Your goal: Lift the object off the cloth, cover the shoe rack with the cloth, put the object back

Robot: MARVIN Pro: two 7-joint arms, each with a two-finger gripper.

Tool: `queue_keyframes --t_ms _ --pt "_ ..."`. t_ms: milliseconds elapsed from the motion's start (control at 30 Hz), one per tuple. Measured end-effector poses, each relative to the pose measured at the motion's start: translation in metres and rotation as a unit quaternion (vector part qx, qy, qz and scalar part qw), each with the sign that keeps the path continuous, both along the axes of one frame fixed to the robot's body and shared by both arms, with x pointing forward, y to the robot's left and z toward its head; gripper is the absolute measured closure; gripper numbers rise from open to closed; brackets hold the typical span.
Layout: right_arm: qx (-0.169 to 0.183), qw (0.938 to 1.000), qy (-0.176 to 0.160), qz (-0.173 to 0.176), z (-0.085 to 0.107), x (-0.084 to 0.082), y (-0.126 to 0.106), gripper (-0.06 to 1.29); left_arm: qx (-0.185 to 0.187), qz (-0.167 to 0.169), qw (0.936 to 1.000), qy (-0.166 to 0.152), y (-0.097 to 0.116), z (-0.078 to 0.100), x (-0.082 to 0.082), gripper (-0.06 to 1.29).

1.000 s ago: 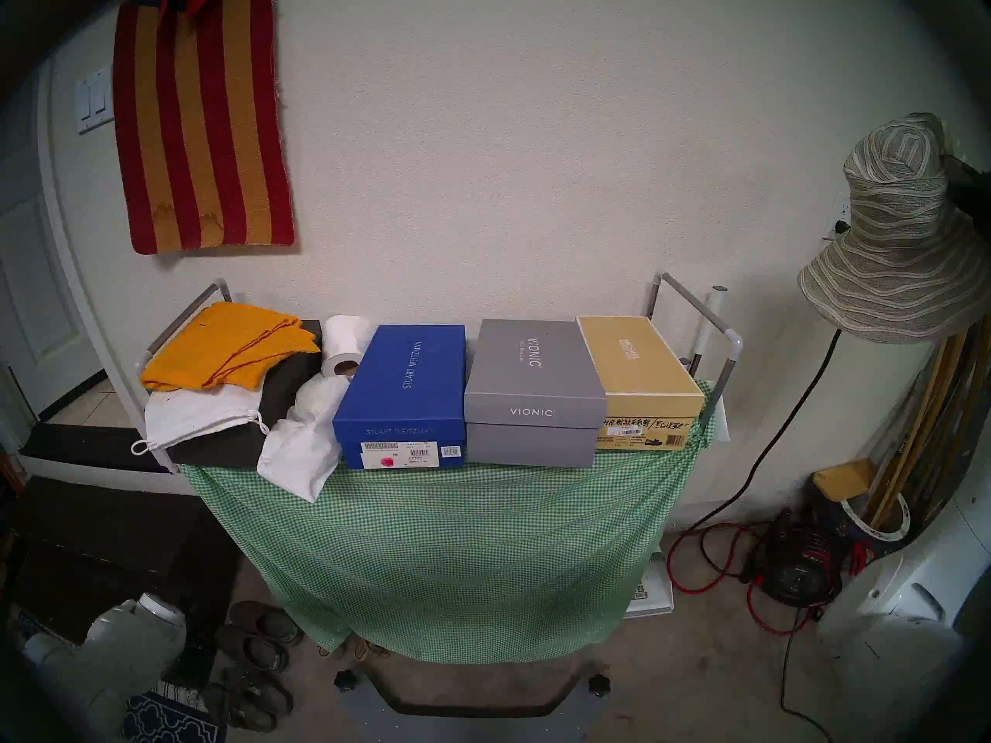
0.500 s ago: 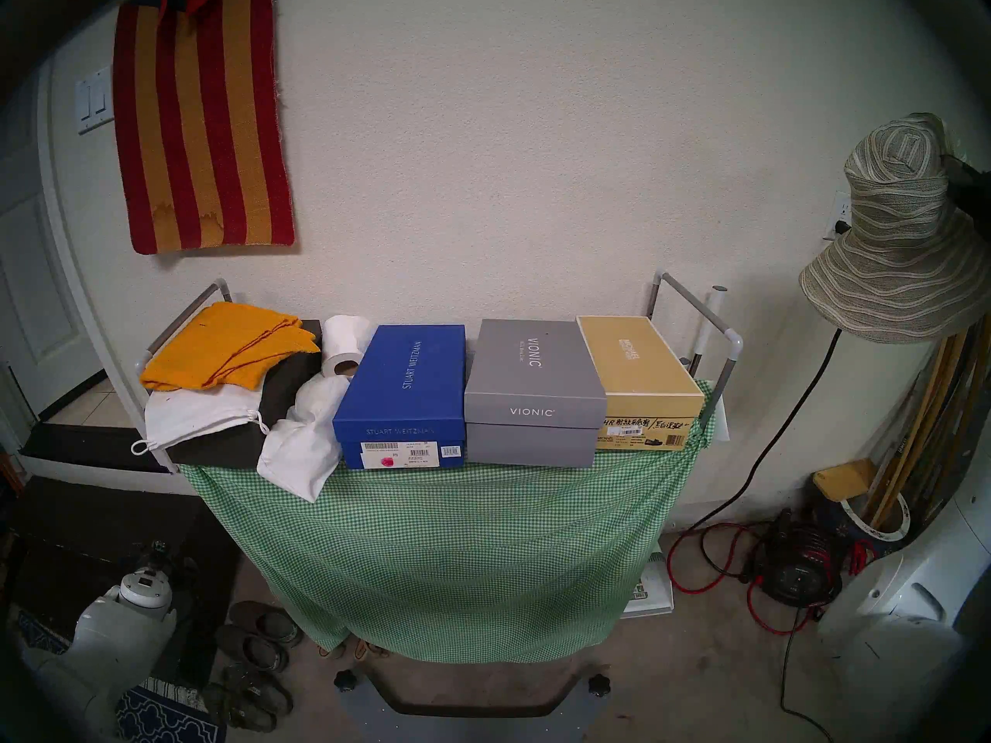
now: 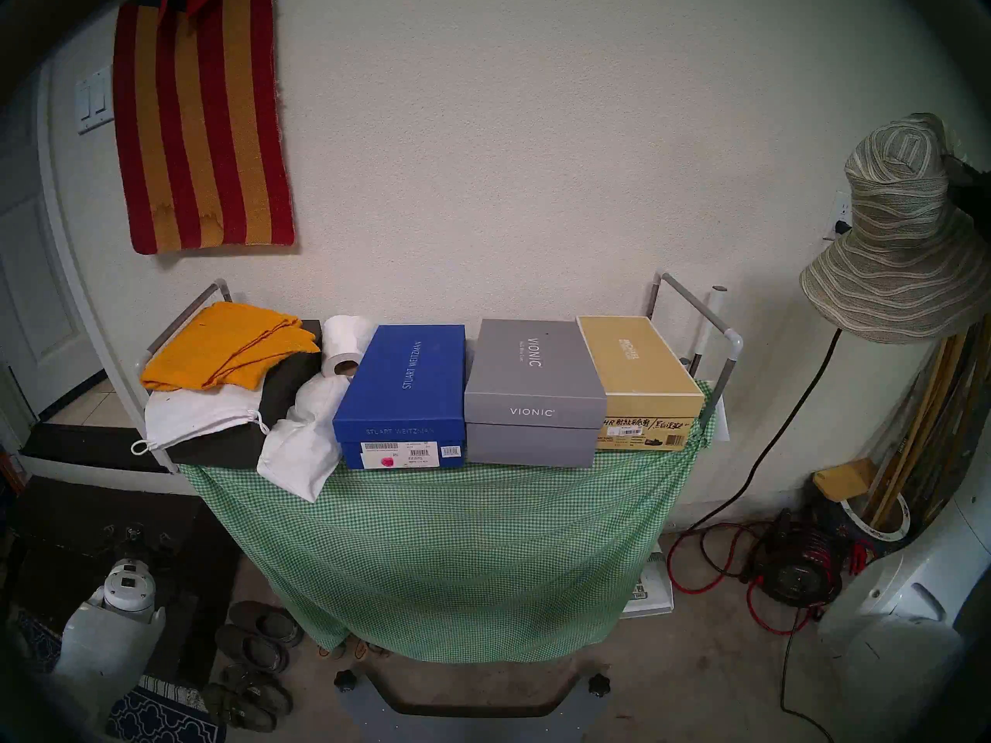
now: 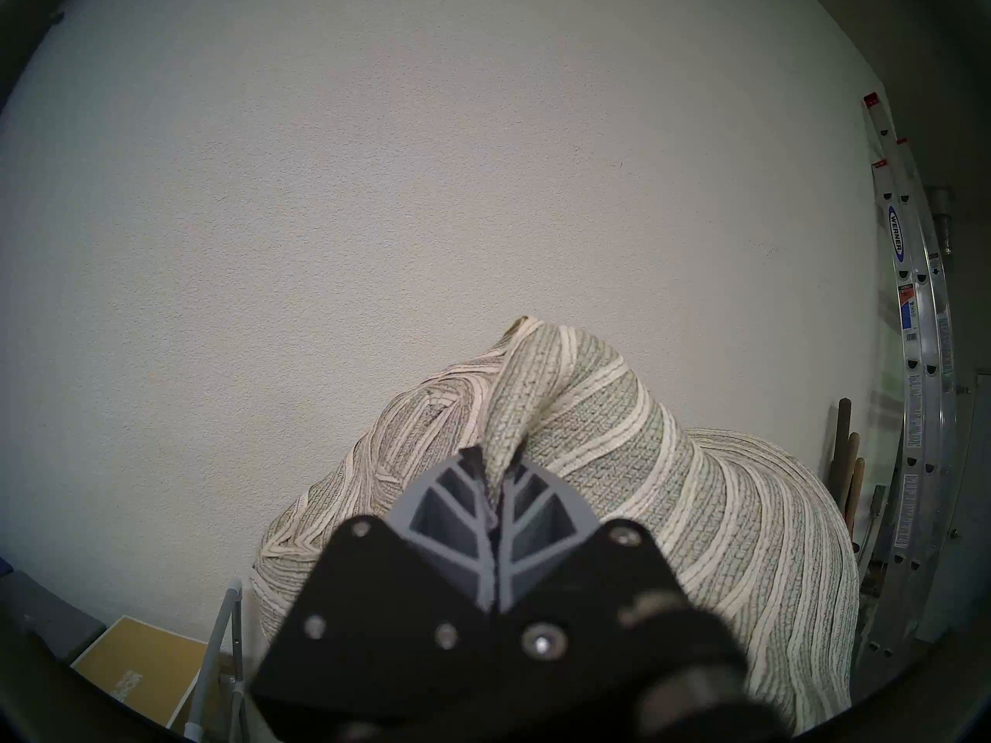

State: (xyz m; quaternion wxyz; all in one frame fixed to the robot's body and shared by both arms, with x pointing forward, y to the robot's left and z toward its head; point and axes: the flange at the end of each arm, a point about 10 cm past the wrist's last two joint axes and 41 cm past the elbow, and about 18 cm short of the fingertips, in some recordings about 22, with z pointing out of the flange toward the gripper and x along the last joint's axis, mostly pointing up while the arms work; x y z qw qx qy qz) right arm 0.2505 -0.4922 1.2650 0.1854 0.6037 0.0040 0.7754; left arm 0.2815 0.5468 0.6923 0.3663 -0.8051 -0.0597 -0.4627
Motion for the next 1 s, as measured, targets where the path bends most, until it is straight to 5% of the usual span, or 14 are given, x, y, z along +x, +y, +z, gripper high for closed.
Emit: queue_keyframes --t_ms 133,167,500,1000 --pt "0.0 1.0 0.0 0.0 0.0 0.0 0.0 1.25 -0.003 0.004 1.0 -0.002 0.001 0.002 -0.002 -0.04" --pt "0.0 1.0 0.0 -0.002 0.0 0.0 0.0 1.25 -0.024 0.019 0.9995 -0.004 0.011 0.007 -0.016 -0.04" --pt "-0.004 1.0 -0.001 -0.001 0.001 0.0 0.003 1.25 -0.035 0.018 0.9992 -0.001 0.01 0.009 -0.02 -0.04" --pt "-0.086 0.9909 -0.055 0.088 0.017 -0.015 0.093 1.25 -0.048 0.018 0.9987 0.009 0.01 0.008 -0.026 -0.04"
